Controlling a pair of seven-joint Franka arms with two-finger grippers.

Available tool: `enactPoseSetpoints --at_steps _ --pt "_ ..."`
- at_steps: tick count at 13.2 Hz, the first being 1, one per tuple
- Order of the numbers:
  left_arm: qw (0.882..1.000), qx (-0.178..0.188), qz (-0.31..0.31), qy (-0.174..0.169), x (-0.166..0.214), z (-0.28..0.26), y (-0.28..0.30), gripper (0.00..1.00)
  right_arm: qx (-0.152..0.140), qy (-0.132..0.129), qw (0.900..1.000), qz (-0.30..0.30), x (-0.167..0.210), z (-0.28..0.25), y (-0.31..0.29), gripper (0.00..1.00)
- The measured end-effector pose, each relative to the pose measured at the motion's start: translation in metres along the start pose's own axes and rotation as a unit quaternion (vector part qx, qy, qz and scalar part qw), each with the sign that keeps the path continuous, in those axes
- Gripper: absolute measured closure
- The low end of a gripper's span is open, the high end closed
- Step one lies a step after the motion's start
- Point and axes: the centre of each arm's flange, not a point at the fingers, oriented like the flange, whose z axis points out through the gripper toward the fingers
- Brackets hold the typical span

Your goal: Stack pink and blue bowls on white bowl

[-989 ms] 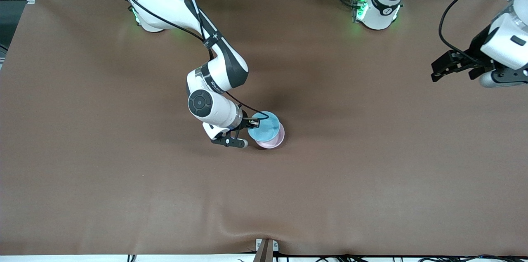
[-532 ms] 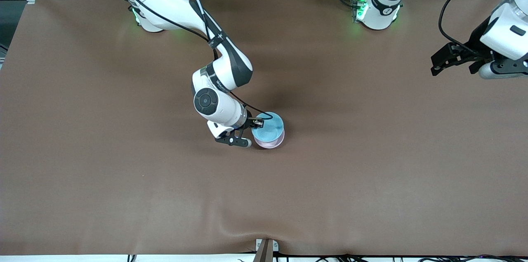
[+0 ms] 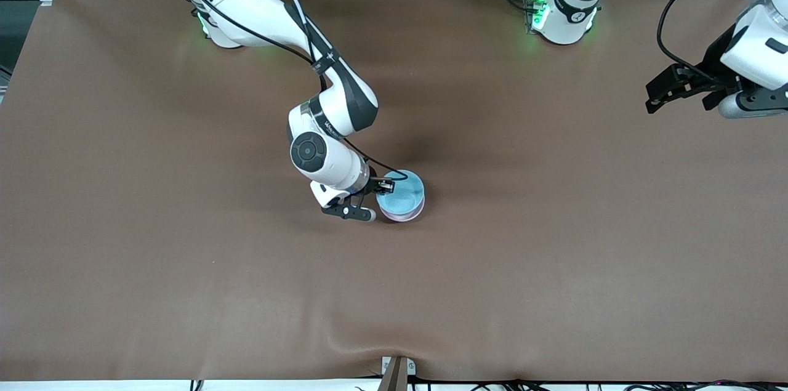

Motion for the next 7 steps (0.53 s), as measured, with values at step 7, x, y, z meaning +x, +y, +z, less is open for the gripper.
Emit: enactPoseSetpoints --at_steps 7 --pt "1.000 0.001 -0.027 -0.005 0.003 0.002 -0.020 0.00 -0.001 0.001 1.000 0.000 0.001 0.000 0.000 0.97"
